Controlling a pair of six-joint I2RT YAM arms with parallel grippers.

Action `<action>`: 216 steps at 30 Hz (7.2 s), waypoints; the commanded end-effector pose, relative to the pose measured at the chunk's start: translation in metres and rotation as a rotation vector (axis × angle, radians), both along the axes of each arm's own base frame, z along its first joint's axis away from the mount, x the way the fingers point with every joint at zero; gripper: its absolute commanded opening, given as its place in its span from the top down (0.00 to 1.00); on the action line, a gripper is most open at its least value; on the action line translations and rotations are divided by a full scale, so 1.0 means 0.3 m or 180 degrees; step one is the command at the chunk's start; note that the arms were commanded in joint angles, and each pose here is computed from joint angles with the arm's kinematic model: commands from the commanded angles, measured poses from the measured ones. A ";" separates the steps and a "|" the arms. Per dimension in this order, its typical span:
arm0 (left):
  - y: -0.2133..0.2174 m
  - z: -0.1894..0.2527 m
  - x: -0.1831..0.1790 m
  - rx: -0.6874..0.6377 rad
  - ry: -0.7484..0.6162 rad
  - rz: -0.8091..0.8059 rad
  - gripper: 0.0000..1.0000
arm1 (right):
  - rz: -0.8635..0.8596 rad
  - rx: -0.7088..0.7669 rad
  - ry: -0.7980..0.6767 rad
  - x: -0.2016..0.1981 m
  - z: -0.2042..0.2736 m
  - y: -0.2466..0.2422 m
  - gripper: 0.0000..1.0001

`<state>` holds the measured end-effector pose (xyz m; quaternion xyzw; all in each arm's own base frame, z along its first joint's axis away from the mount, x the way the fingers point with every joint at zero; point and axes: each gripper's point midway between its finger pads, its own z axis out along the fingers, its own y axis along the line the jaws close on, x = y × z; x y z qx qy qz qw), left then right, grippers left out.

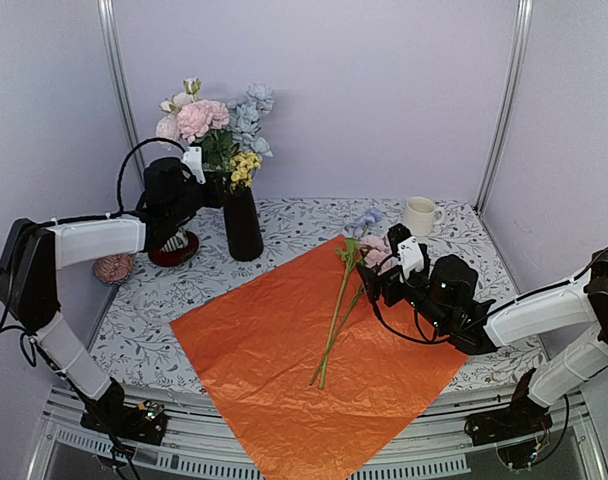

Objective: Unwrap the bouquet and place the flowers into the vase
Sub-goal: Place the fake flower in the vase, then pick up the fake flower from the flattened wrapping paper.

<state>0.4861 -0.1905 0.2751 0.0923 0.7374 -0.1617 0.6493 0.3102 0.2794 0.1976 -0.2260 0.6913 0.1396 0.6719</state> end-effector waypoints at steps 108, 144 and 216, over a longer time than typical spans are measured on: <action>0.086 -0.240 -0.645 -0.0495 0.0001 -0.0946 0.02 | 0.0160 -0.0154 0.0146 0.032 -0.037 0.084 0.01; 0.112 -0.246 -0.640 -0.0613 0.0056 -0.0782 0.02 | -0.0079 -0.0022 0.0417 0.058 -0.065 0.062 0.01; 0.089 -0.290 -0.675 -0.0815 0.0355 -0.0945 0.02 | -0.1578 0.0604 0.3834 -0.014 -0.589 0.166 0.70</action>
